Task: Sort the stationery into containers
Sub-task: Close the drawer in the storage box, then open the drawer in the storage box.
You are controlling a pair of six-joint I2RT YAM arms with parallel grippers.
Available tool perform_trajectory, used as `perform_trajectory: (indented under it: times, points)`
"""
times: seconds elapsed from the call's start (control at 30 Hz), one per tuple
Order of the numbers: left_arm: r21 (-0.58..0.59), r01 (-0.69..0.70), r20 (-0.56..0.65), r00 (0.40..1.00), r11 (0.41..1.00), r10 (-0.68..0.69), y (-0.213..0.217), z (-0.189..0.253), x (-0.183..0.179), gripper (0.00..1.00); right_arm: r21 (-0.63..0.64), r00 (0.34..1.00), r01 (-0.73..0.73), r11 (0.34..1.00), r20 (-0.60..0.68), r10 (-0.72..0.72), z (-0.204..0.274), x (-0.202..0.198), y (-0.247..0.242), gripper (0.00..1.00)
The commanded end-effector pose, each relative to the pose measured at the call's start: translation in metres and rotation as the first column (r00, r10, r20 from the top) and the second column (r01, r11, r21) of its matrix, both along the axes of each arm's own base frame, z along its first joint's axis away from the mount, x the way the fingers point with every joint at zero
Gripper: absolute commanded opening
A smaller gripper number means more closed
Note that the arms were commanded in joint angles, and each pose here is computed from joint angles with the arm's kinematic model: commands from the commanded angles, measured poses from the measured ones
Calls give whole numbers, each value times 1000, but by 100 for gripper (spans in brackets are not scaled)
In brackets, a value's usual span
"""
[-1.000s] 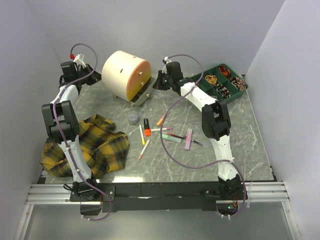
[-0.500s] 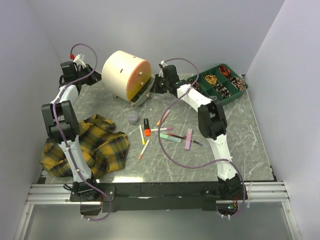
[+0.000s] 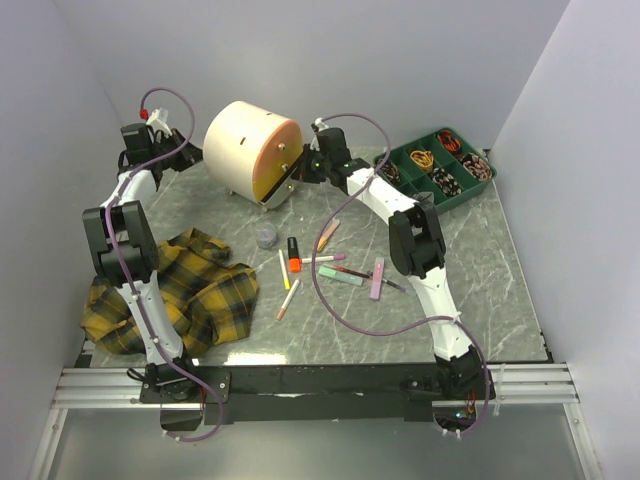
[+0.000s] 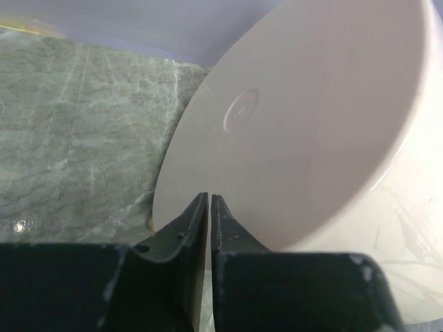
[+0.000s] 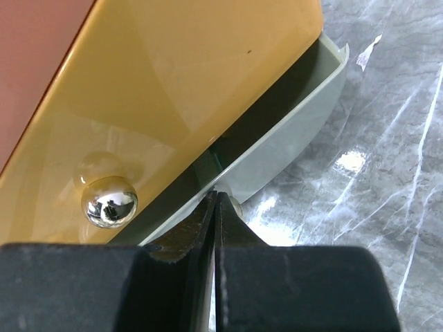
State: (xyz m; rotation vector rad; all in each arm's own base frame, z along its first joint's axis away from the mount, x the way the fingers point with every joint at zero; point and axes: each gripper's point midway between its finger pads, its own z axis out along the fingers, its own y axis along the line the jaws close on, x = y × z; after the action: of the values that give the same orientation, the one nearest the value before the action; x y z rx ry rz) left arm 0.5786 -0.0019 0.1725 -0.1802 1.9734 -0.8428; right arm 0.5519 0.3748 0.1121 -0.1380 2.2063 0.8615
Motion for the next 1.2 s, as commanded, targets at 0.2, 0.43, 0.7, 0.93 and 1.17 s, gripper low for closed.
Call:
perform_trajectory:
  times: [0.2,0.43,0.7,0.93,1.17]
  points:
    - [16,21,43,999,1000,-21,0,11,3,13,106,999,7,994,50,-12,27,4,28,10]
    - [10,22,33,999,1000,-23,-2,8,1,14,98,999,6,995,47,-10,25,1,32,12]
    - [-6,37,41,998,999,-37,-11,11,3,14,67,993,-85,994,-71,90,19,-37,-31,34]
    - [-8,82,22,996,997,-82,-40,5,-6,14,246,977,-181,952,-70,204,65,-64,-61,64]
    - [24,64,-23,998,998,-64,-53,-1,-18,31,386,972,-205,899,-29,234,111,-62,-46,67]
